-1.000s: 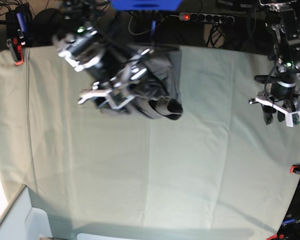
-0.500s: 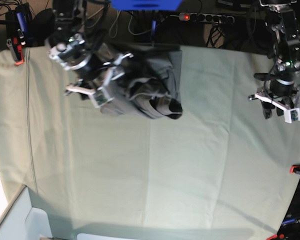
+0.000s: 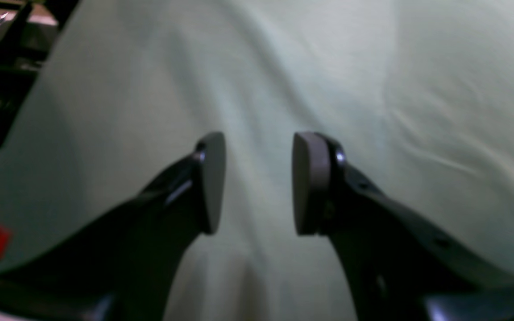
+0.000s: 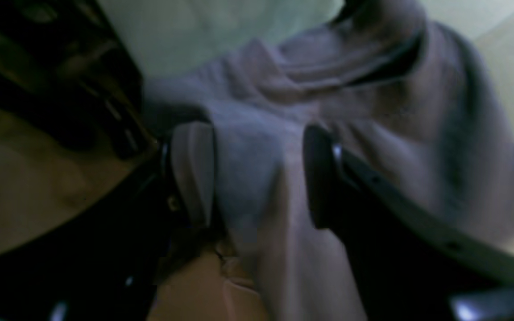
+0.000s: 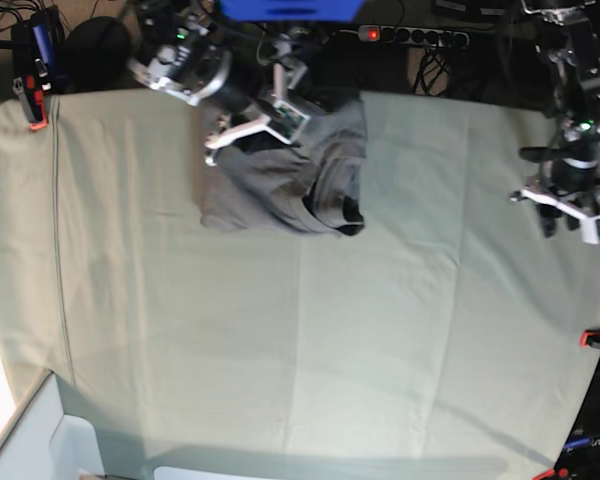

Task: Layout the t-shirt on the table in an organized manner, then fold the t-shirt properly
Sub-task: 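Press and adjust the folded end with the right gripper on the bundle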

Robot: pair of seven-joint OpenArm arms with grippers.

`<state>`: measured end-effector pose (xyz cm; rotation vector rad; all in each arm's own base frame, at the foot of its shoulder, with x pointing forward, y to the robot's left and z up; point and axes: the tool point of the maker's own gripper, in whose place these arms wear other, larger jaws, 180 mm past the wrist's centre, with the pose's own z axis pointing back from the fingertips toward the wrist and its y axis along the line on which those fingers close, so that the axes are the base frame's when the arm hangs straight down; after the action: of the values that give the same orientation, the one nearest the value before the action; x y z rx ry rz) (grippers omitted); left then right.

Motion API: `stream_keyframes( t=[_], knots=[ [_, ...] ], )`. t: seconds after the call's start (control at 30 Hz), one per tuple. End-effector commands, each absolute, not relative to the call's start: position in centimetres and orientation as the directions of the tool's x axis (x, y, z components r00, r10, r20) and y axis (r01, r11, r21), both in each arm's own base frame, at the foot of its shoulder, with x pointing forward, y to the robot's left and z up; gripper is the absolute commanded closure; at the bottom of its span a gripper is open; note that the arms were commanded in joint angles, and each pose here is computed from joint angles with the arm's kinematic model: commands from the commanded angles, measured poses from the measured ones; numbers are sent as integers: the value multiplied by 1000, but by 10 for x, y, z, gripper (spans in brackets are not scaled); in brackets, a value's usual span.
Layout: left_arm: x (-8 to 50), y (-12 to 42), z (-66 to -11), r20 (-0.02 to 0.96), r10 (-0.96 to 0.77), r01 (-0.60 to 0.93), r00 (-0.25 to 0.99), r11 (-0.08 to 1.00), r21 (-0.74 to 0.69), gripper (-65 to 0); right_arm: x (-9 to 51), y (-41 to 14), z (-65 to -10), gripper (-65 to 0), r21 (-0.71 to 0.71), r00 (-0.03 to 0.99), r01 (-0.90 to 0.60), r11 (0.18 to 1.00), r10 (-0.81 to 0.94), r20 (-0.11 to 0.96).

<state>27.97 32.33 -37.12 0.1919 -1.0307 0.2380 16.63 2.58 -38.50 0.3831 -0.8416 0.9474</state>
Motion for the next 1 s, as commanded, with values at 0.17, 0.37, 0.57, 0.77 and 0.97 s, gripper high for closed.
stream_keyframes(
  t=[0.17,0.37,0.57,0.77,0.97],
  knots=[
    [292,338,-347,901,94,-315,423,948,48,-242,214,-5,-354,-294,-112,319,-708,698,457,831],
    [290,339,-352,896,103,-319,433,947,46,-243,232,-25,-340,-292,-127,331,-620,774,405,852],
    [286,341,-364,882,120,-328,456,944,41,-243,226,-22,-352,-291,-97,364,-627,773,401,840],
    [286,332,-370,878,145,-329,456,944,15,-243,193,16,-408,-291,54,473,-701,711,408,781],
    [291,330,-366,885,154,-335,440,942,2,-357,189,29,-402,-291,58,452,-725,686,411,792]
  ],
)
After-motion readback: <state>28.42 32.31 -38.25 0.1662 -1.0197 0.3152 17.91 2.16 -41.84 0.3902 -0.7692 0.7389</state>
